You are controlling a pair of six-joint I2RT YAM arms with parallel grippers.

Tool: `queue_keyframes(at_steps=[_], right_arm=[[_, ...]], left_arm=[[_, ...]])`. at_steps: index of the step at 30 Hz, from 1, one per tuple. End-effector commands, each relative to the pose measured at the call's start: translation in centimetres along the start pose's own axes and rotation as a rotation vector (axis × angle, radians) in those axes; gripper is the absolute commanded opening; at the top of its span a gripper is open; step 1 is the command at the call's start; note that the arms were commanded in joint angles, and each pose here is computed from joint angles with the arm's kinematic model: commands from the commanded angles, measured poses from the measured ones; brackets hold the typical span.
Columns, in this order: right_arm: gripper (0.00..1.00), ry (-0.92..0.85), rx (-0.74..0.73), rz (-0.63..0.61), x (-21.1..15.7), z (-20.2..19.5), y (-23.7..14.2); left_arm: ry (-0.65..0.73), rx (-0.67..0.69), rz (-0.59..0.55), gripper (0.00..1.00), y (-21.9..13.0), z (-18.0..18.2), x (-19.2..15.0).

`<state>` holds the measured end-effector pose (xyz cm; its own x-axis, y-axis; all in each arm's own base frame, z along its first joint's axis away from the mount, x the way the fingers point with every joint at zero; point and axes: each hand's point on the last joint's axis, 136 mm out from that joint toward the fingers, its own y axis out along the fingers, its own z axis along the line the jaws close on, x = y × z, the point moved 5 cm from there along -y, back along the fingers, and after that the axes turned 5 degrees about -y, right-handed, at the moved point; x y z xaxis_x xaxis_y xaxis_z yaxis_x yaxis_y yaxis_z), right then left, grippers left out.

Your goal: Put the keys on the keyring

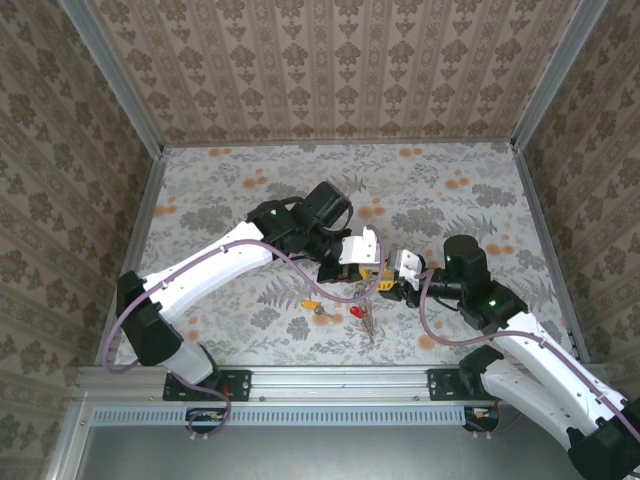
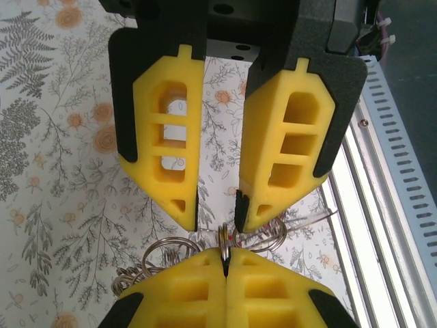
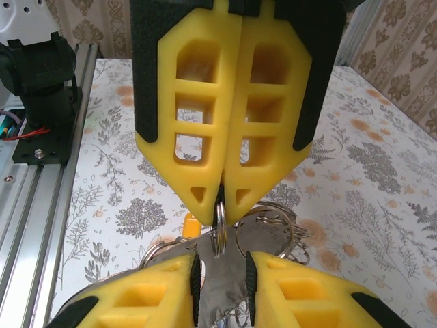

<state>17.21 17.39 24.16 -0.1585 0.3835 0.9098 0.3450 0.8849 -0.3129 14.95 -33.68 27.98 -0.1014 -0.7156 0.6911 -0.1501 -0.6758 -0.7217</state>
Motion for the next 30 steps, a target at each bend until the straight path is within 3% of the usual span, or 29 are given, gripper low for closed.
queue_keyframes(at_steps=[1,12,17,22,24,26,30], right_arm=[[0.26,-0.030,0.002,-0.052,1.5,-0.2,-0.1],[0.24,-0.007,0.023,-0.081,1.4,-0.1,0.7],[0.18,0.001,0.030,-0.086,1.3,0.0,0.9],[0.02,0.009,0.029,-0.075,0.8,0.2,1.0],[0.00,0.015,0.018,-0.087,0.9,0.1,1.0],[0.00,0.023,-0.008,-0.120,1.3,-0.2,0.9],[0.00,0.047,-0.070,-0.215,2.2,-0.7,0.4]], left_arm=[[0.026,-0.009,-0.028,0.00,-0.8,-0.4,1.0],[0.028,-0.022,-0.053,0.00,-0.8,-0.5,1.4],[0.034,-0.024,-0.077,0.00,-0.9,-0.4,1.8],[0.041,-0.013,-0.104,0.00,-1.3,-0.3,2.0],[0.043,-0.005,-0.122,0.00,-1.5,-0.3,2.1],[0.042,0.011,-0.140,0.17,-1.9,-0.4,1.9],[0.013,0.040,-0.150,0.29,-3.4,-0.8,-0.1]])
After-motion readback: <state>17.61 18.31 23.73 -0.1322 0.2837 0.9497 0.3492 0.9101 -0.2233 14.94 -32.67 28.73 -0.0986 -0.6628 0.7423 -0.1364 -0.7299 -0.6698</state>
